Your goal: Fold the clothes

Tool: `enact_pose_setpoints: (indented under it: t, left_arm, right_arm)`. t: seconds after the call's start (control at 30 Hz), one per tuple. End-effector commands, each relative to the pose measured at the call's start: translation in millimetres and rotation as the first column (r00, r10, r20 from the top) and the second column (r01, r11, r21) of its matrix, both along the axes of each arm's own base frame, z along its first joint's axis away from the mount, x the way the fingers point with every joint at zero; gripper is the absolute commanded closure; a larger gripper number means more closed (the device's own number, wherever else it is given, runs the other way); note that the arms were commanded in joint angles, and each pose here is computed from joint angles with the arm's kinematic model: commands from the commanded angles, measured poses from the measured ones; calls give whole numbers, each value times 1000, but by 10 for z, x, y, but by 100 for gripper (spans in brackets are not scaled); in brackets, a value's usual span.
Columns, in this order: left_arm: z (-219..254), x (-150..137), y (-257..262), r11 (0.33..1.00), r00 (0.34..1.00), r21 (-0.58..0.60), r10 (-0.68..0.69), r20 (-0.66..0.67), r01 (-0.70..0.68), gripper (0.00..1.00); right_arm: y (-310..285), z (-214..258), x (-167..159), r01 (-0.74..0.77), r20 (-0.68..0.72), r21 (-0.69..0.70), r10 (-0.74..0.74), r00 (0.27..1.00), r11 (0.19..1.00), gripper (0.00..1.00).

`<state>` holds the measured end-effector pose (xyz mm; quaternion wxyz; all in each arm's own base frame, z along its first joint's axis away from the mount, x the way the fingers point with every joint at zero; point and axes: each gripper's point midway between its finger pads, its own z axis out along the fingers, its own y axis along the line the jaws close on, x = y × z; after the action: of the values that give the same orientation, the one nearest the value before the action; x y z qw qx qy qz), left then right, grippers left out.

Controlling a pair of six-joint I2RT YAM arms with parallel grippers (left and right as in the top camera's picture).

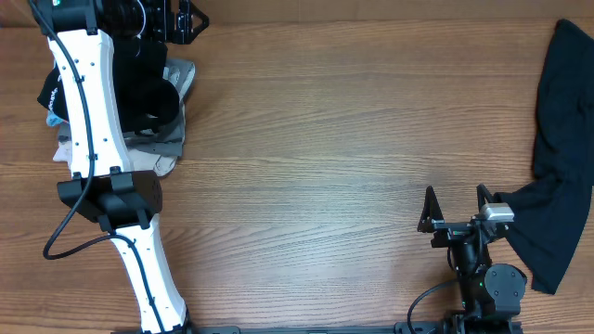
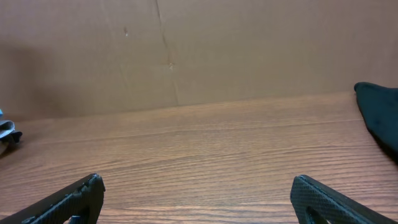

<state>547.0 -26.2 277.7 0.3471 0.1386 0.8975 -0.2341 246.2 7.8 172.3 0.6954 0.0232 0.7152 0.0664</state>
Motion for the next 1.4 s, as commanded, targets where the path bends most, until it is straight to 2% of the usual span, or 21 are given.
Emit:
enact_pose_setpoints:
  t: [0.0, 0.33, 0.47, 0.57, 0.67, 0.77, 0.83, 0.97, 1.13, 1.37]
  left_arm:
    - [253, -68, -30, 1000, 999, -16, 1, 45, -1, 0]
    - [246, -65, -22, 1000, 999, -10, 6, 44, -5, 0]
    - [526, -197, 20, 995, 994, 75, 52, 97, -59, 0]
    - [725, -402, 37, 986, 989, 131, 84, 118, -99, 0]
    - [839, -735, 18, 979, 990, 166, 101, 104, -117, 0]
    - [883, -1109, 171, 949, 980, 252, 169, 107, -191, 0]
    - [939, -1267, 172, 945, 974, 255, 174, 146, -207, 0]
    - [947, -1440, 59, 959, 930, 194, 133, 342, -209, 0]
    - [547, -1682, -102, 977, 841, 127, 79, 536, -173, 0]
    - [-190, -2257, -88, 967, 780, 121, 105, 617, -226, 0]
  right_arm:
    - [8, -7, -2, -6, 8, -3, 6, 1000, 1000, 0]
    - [8, -7, -2, -6, 8, -4, 6, 1000, 1000, 0]
    - [8, -7, -2, -6, 8, -3, 6, 1000, 1000, 0]
    - [8, -7, -2, -6, 8, -4, 6, 1000, 1000, 0]
    - [8, -8, -2, -6, 8, -4, 6, 1000, 1000, 0]
    - [8, -7, -2, -6, 8, -3, 6, 1000, 1000, 0]
    - [8, -7, -2, -6, 8, -3, 6, 1000, 1000, 0]
    - [8, -7, -2, -6, 8, -4, 6, 1000, 1000, 0]
    - [8, -7, -2, -6, 8, -3, 6, 1000, 1000, 0]
    - [8, -7, -2, -6, 8, -4, 6, 1000, 1000, 0]
